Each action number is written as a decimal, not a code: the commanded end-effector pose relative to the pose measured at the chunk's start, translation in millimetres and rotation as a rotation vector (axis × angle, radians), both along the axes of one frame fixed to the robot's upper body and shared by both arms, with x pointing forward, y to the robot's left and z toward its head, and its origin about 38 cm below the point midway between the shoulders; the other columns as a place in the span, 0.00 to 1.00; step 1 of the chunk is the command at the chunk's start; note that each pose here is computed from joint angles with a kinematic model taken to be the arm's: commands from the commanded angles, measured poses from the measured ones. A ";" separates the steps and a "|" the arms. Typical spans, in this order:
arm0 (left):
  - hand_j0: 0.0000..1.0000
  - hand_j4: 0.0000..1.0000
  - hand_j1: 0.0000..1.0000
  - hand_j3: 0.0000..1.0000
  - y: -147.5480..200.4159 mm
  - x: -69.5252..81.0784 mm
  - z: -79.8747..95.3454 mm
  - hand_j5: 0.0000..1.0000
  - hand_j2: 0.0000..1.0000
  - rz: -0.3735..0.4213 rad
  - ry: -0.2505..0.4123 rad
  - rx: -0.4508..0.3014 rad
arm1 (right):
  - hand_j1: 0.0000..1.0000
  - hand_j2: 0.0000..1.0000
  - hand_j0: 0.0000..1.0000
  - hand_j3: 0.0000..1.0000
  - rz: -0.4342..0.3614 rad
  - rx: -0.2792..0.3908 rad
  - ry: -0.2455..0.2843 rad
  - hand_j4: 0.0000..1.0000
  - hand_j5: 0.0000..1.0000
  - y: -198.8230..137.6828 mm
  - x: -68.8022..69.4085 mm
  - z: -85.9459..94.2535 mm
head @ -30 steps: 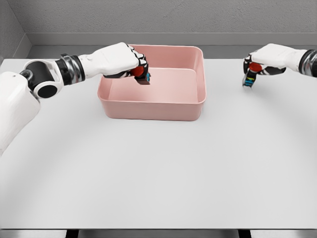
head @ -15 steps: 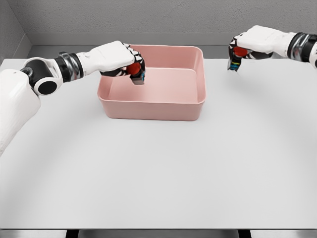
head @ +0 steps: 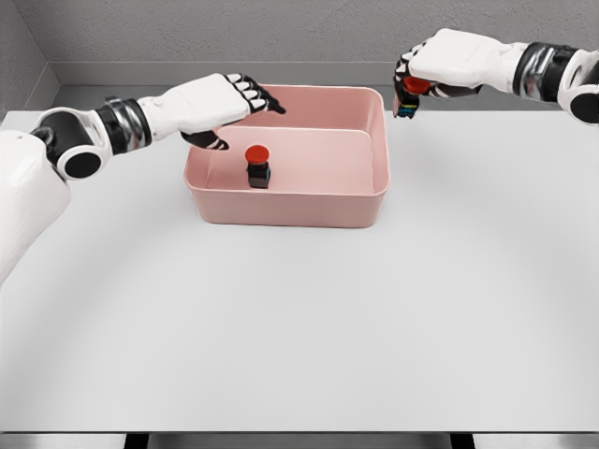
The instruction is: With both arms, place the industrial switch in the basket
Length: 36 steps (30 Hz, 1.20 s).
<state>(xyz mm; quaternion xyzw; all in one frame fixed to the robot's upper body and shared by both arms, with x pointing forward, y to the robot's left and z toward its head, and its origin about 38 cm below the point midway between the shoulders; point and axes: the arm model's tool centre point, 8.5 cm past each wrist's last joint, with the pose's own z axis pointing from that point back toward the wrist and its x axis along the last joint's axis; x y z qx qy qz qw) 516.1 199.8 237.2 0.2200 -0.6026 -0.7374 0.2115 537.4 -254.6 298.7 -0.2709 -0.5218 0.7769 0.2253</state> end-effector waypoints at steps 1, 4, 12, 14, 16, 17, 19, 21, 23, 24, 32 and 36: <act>0.98 0.98 0.98 0.98 14.5 -10.0 21.5 0.98 0.98 -0.015 -0.029 -0.034 | 0.44 0.44 0.44 0.44 0.035 0.003 -0.009 0.44 0.44 13.3 -4.0 3.8; 1.00 1.00 1.00 1.00 52.8 -28.3 46.7 1.00 1.00 -0.010 -0.045 -0.050 | 0.44 0.44 0.44 0.44 0.069 -0.001 -0.010 0.44 0.44 28.8 -6.5 4.9; 1.00 1.00 1.00 1.00 149.6 -59.6 33.2 1.00 1.00 0.138 0.027 0.058 | 0.43 0.43 0.43 0.43 0.141 -0.010 0.010 0.43 0.43 65.0 -10.9 -4.0; 1.00 1.00 1.00 1.00 148.3 -60.7 31.2 1.00 1.00 0.133 0.031 0.058 | 0.43 0.43 0.43 0.43 0.158 -0.013 0.013 0.43 0.43 73.7 -11.6 -5.6; 1.00 1.00 1.00 1.00 150.0 -63.0 25.0 1.00 1.00 0.136 0.044 0.060 | 0.43 0.43 0.43 0.43 0.177 -0.018 0.022 0.43 0.43 83.2 -12.9 -10.3; 1.00 1.00 1.00 1.00 149.7 -63.4 23.3 1.00 1.00 0.135 0.048 0.062 | 0.43 0.43 0.43 0.43 0.183 -0.024 0.027 0.43 0.43 85.9 -13.6 -13.0; 1.00 1.00 1.00 1.00 149.0 -63.6 21.9 1.00 1.00 0.134 0.051 0.063 | 0.43 0.43 0.43 0.43 0.199 -0.024 0.033 0.43 0.43 94.0 -14.9 -15.9; 1.00 1.00 1.00 1.00 149.2 -63.3 21.9 1.00 1.00 0.135 0.051 0.064 | 0.43 0.43 0.43 0.43 0.212 -0.025 0.039 0.43 0.43 100.9 -16.0 -19.0; 1.00 1.00 1.00 1.00 149.3 -63.7 20.5 1.00 1.00 0.135 0.054 0.064 | 0.46 0.46 0.46 0.46 0.212 -0.029 0.042 0.46 0.46 101.1 -16.1 -20.6; 1.00 1.00 1.00 1.00 151.1 -65.7 15.3 1.00 1.00 0.139 0.066 0.064 | 0.61 0.61 0.61 0.61 0.208 -0.025 0.044 0.61 0.61 99.9 -15.2 -21.2; 1.00 1.00 1.00 1.00 151.2 -66.0 13.4 1.00 1.00 0.139 0.070 0.066 | 1.00 1.00 1.00 1.00 0.183 -0.023 0.047 1.00 1.00 91.0 -11.3 -20.3; 1.00 1.00 1.00 1.00 151.5 -66.1 13.1 1.00 1.00 0.140 0.071 0.066 | 1.00 1.00 1.00 1.00 0.177 -0.028 0.040 1.00 1.00 87.4 -10.2 -16.3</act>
